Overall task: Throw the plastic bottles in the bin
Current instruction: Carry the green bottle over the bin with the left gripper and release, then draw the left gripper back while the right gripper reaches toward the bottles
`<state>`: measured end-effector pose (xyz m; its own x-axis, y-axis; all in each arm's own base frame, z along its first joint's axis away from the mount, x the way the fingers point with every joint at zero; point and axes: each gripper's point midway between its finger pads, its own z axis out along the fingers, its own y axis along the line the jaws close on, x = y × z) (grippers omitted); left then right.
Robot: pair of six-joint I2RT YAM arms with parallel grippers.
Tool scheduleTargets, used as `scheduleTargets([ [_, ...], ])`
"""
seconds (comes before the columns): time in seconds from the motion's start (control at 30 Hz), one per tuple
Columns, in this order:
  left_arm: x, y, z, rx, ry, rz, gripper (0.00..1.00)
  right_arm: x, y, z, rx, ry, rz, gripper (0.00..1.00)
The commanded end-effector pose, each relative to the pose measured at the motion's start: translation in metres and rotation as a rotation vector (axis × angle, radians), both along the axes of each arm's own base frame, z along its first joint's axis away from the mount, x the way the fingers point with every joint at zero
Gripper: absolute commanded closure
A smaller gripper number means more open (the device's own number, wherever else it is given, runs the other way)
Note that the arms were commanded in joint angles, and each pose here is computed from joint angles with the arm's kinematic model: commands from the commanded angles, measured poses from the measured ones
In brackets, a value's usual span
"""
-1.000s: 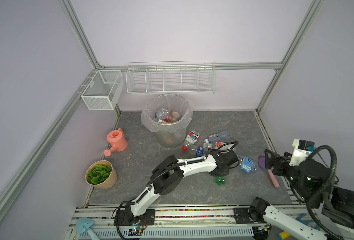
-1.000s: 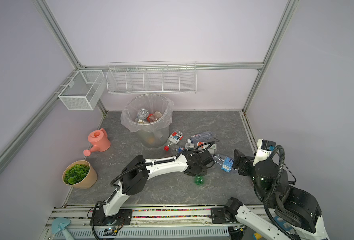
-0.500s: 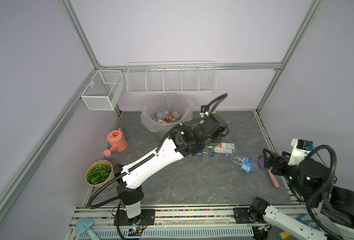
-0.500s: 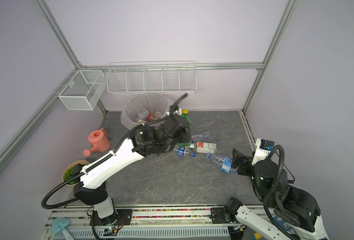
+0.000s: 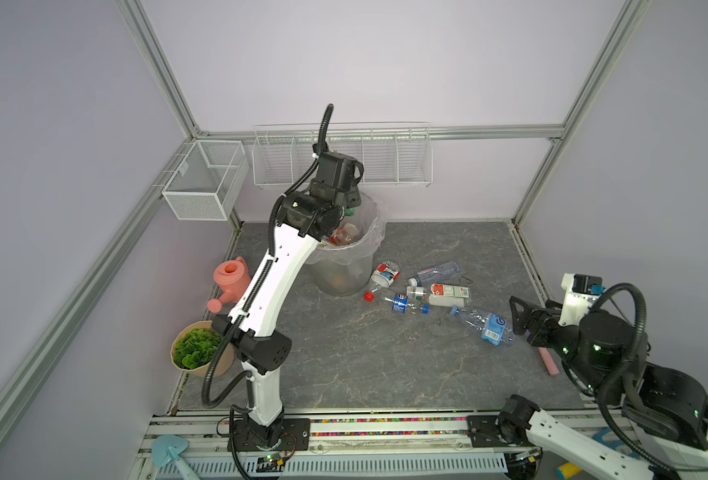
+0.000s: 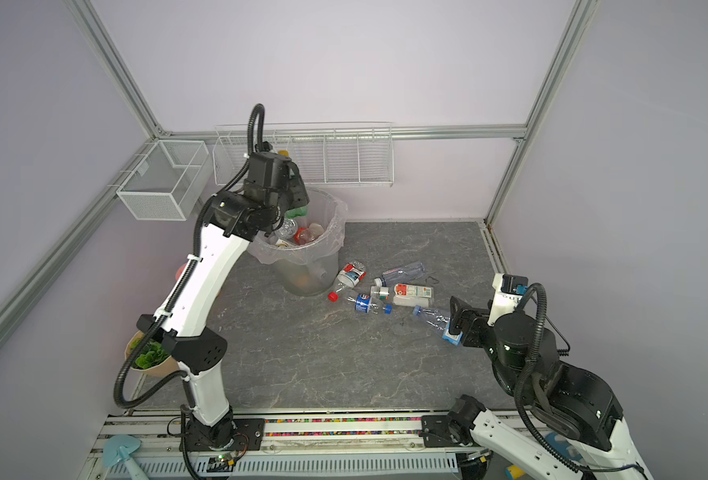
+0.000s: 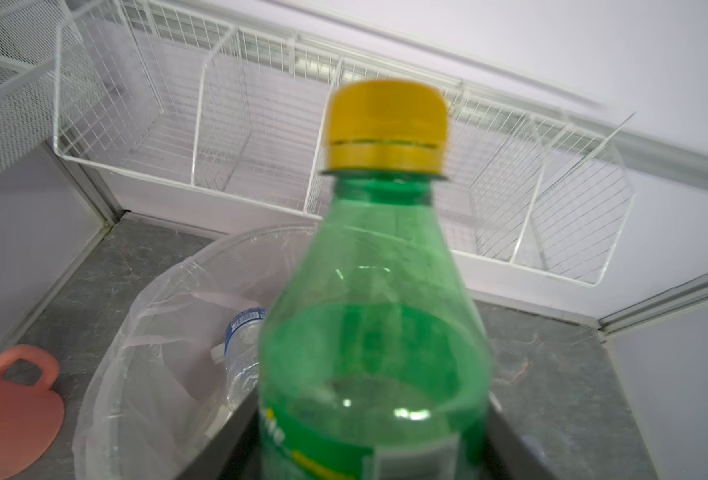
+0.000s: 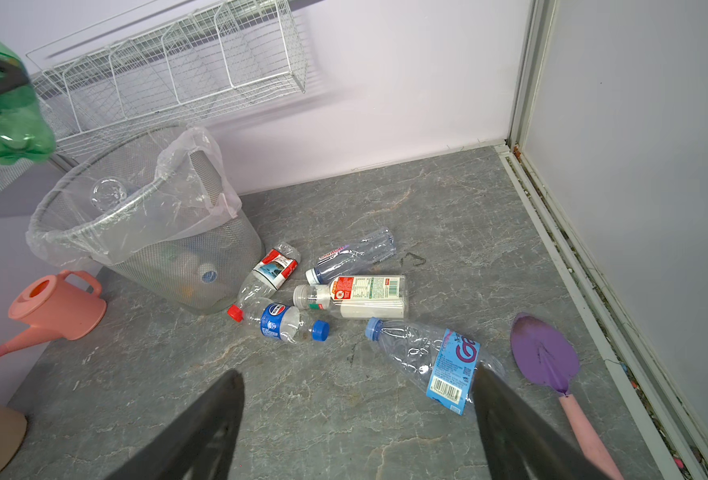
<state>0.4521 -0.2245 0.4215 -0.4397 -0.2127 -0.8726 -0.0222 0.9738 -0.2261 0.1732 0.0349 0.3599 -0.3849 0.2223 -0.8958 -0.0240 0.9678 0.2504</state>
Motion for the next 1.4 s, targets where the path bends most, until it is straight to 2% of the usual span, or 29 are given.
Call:
scheduleTargets([
  [0.0,0.005,0.003,-0.020,0.084,0.075,-0.007,0.04,0.004,0.008,0.001,0.029,0.000,0.014,0.12],
  [0.03,0.003,0.007,-0.017,0.088,0.078,0.006,0.00,0.003,0.008,0.002,0.032,-0.002,0.015,0.12],
  [0.1,-0.005,0.015,-0.002,0.073,0.059,0.026,0.01,0.001,0.006,0.004,0.035,-0.007,0.016,0.12],
  [0.23,-0.034,0.026,0.054,-0.003,-0.072,-0.004,0.01,-0.001,0.004,0.006,0.039,-0.016,0.021,0.12],
  [0.4,-0.097,0.035,0.126,-0.067,-0.306,-0.080,0.01,0.000,0.005,0.003,0.035,-0.009,0.021,0.12],
  [0.57,-0.148,0.059,0.147,-0.151,-0.428,-0.143,0.00,0.005,0.009,-0.001,0.007,0.007,0.022,0.12],
  [0.7,-0.179,0.085,0.141,-0.192,-0.462,-0.143,0.00,0.010,0.011,-0.008,-0.054,0.037,0.013,0.12],
  [0.87,-0.205,0.100,0.121,-0.237,-0.458,-0.178,0.01,0.022,0.024,-0.024,-0.153,0.116,0.029,0.12],
  [1.07,-0.225,0.102,0.086,-0.253,-0.403,-0.246,0.02,0.047,0.067,-0.063,-0.293,0.315,0.160,0.12],
  [1.37,-0.247,0.114,0.020,-0.245,-0.262,-0.262,0.05,0.089,0.113,-0.121,-0.332,0.518,0.331,0.11],
])
